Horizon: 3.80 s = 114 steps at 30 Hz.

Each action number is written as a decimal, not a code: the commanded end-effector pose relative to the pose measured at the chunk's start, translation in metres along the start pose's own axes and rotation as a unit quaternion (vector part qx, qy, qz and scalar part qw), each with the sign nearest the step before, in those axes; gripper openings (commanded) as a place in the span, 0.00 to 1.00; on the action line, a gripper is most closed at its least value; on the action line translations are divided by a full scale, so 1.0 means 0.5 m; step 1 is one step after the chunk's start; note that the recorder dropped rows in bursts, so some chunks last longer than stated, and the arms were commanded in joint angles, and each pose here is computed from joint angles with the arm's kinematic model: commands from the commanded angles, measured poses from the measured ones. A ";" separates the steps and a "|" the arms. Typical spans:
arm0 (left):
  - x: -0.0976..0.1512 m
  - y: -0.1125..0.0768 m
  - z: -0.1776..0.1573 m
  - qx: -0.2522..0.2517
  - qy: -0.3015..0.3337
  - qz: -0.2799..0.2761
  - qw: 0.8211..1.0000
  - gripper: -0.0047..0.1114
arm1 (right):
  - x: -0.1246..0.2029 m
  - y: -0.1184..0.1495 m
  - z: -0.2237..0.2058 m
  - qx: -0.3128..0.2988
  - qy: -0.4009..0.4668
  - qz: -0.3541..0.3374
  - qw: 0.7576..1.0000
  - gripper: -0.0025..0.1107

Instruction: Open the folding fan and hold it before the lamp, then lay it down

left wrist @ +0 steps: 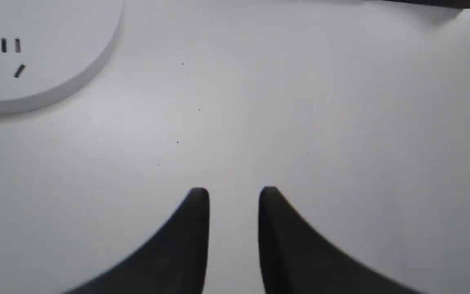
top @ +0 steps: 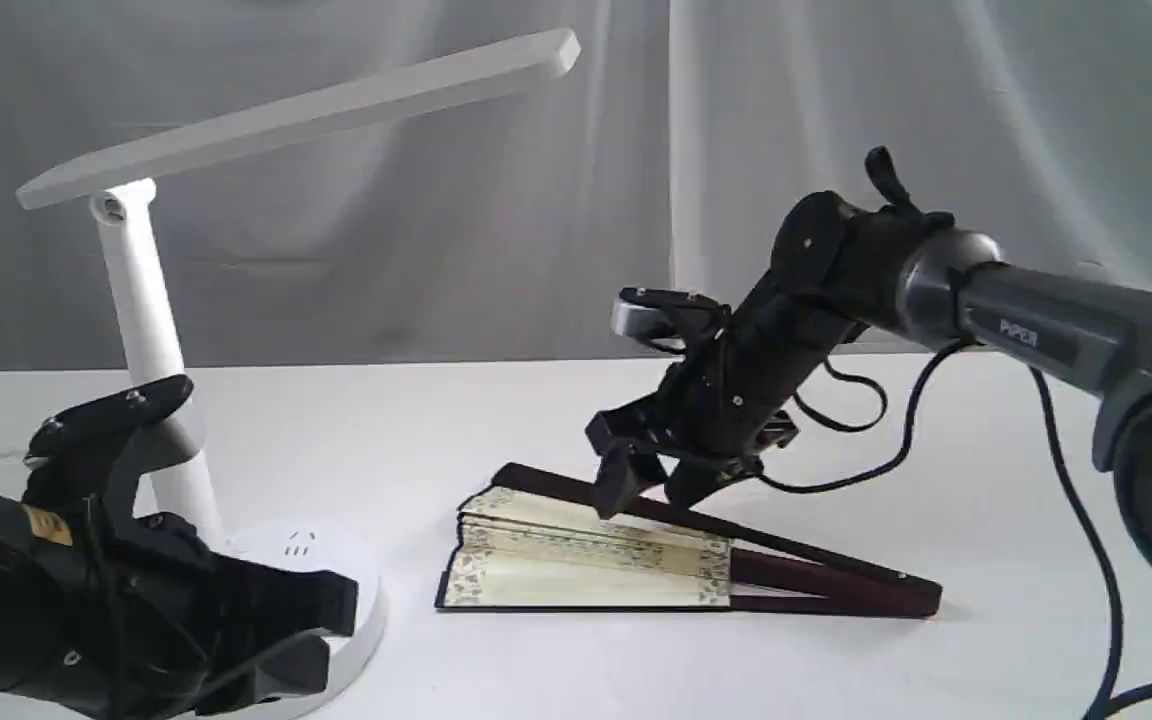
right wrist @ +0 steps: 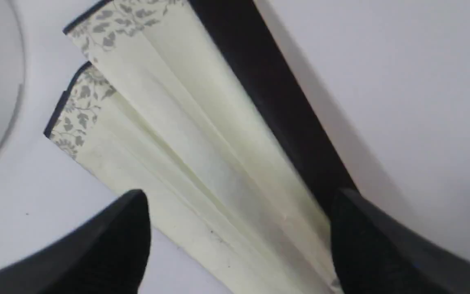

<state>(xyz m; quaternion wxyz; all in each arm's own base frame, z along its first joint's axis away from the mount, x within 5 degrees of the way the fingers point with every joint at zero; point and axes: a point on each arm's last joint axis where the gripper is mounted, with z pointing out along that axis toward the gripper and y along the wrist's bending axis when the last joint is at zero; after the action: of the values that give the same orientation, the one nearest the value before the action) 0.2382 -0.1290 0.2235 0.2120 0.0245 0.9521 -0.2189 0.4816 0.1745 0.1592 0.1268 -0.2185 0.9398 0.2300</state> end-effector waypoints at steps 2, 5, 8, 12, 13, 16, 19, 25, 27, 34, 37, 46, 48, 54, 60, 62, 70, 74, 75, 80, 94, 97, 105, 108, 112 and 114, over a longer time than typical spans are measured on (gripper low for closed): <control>-0.005 -0.001 -0.001 0.001 -0.006 0.001 1.000 0.23 | -0.001 -0.029 -0.063 -0.034 -0.016 0.034 0.999 0.58; -0.004 0.002 -0.001 -0.008 -0.004 0.080 0.997 0.23 | 0.011 -0.062 -0.086 -0.065 -0.010 0.056 0.996 0.58; -0.007 0.001 -0.001 -0.008 -0.013 0.128 0.992 0.23 | 0.014 -0.097 -0.106 -0.096 -0.036 0.043 0.994 0.58; -0.016 0.006 0.004 -0.019 -0.061 0.155 0.986 0.23 | 0.016 -0.132 -0.130 -0.106 -0.072 -0.015 0.992 0.58; -0.017 0.008 0.005 -0.022 -0.075 0.154 0.985 0.23 | 0.016 -0.135 -0.133 -0.108 -0.077 -0.021 0.991 0.58; -0.013 0.026 0.007 -0.041 -0.134 0.154 0.978 0.23 | 0.021 -0.151 -0.137 -0.104 -0.080 -0.025 0.991 0.58; -0.005 0.046 -0.006 -0.066 -0.214 0.163 0.961 0.22 | 0.024 -0.160 -0.126 -0.110 -0.079 -0.015 0.991 0.58; 0.047 0.065 -0.035 -0.072 -0.315 0.171 0.931 0.09 | 0.032 -0.171 -0.096 -0.124 -0.068 0.023 0.990 0.58; 0.068 0.049 -0.040 -0.043 -0.324 0.204 0.923 0.05 | 0.031 -0.171 -0.095 -0.129 -0.072 0.015 0.989 0.58; 0.119 0.006 -0.068 0.075 -0.383 0.230 0.892 0.05 | 0.033 -0.176 -0.097 -0.126 -0.068 0.036 0.989 0.58; 0.138 0.011 -0.089 0.125 -0.450 0.208 0.859 0.05 | 0.033 -0.176 -0.097 -0.127 -0.067 0.047 0.989 0.58; 0.164 0.017 -0.059 0.115 -0.409 0.278 0.861 0.05 | 0.044 -0.211 -0.092 -0.137 -0.071 0.097 0.983 0.58; 0.164 0.012 -0.047 0.120 -0.395 0.294 0.862 0.05 | 0.052 -0.229 -0.081 -0.146 -0.069 0.136 0.977 0.57; 0.151 0.001 -0.037 0.148 -0.437 0.290 0.839 0.05 | 0.065 -0.248 -0.051 -0.150 -0.055 0.156 0.975 0.43; 0.142 0.010 -0.003 0.147 -0.456 0.257 0.839 0.05 | 0.069 -0.253 -0.032 -0.166 -0.057 0.165 0.970 0.42; 0.142 0.012 0.008 0.148 -0.456 0.255 0.840 0.05 | 0.068 -0.248 -0.028 -0.167 -0.056 0.156 0.972 0.42; 0.150 0.023 0.046 0.135 -0.419 0.254 0.861 0.05 | 0.066 -0.208 0.018 -0.166 -0.026 0.121 0.978 0.42; 0.150 0.023 0.047 0.135 -0.419 0.254 0.861 0.05 | 0.068 -0.200 0.029 -0.155 -0.013 0.099 0.983 0.42; 0.150 0.023 0.047 0.135 -0.419 0.254 0.861 0.05 | 0.070 -0.201 0.032 -0.150 -0.007 0.095 0.984 0.42; 0.150 0.023 0.047 0.135 -0.419 0.254 0.861 0.05 | 0.076 -0.206 0.040 -0.145 0.000 0.094 0.985 0.41; 0.146 0.031 0.047 0.125 -0.419 0.222 0.871 0.11 | 0.071 -0.202 0.039 -0.157 -0.007 0.113 0.981 0.02; 0.145 0.030 0.046 0.132 -0.423 0.214 0.871 0.19 | 0.064 -0.195 0.036 -0.180 -0.023 0.129 0.975 0.02; 0.146 0.028 0.046 0.135 -0.422 0.218 0.870 0.26 | 0.023 -0.159 -0.039 -0.220 -0.085 0.139 0.962 0.02; 0.146 0.028 0.046 0.134 -0.422 0.220 0.869 0.26 | 0.011 -0.149 -0.067 -0.239 -0.109 0.149 0.953 0.02; 0.148 0.030 0.049 0.130 -0.412 0.220 0.874 0.26 | 0.018 -0.141 -0.075 -0.281 -0.126 0.183 0.934 0.02; 0.148 0.030 0.049 0.134 -0.411 0.211 0.877 0.26 | 0.029 -0.138 -0.071 -0.298 -0.131 0.192 0.926 0.02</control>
<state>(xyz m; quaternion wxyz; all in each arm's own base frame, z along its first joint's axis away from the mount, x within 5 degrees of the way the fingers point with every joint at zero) 0.1823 -0.1274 0.1664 0.6231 0.1661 0.7120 -0.2778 0.4996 0.0985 0.1526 0.1225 -0.0353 0.8396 0.5281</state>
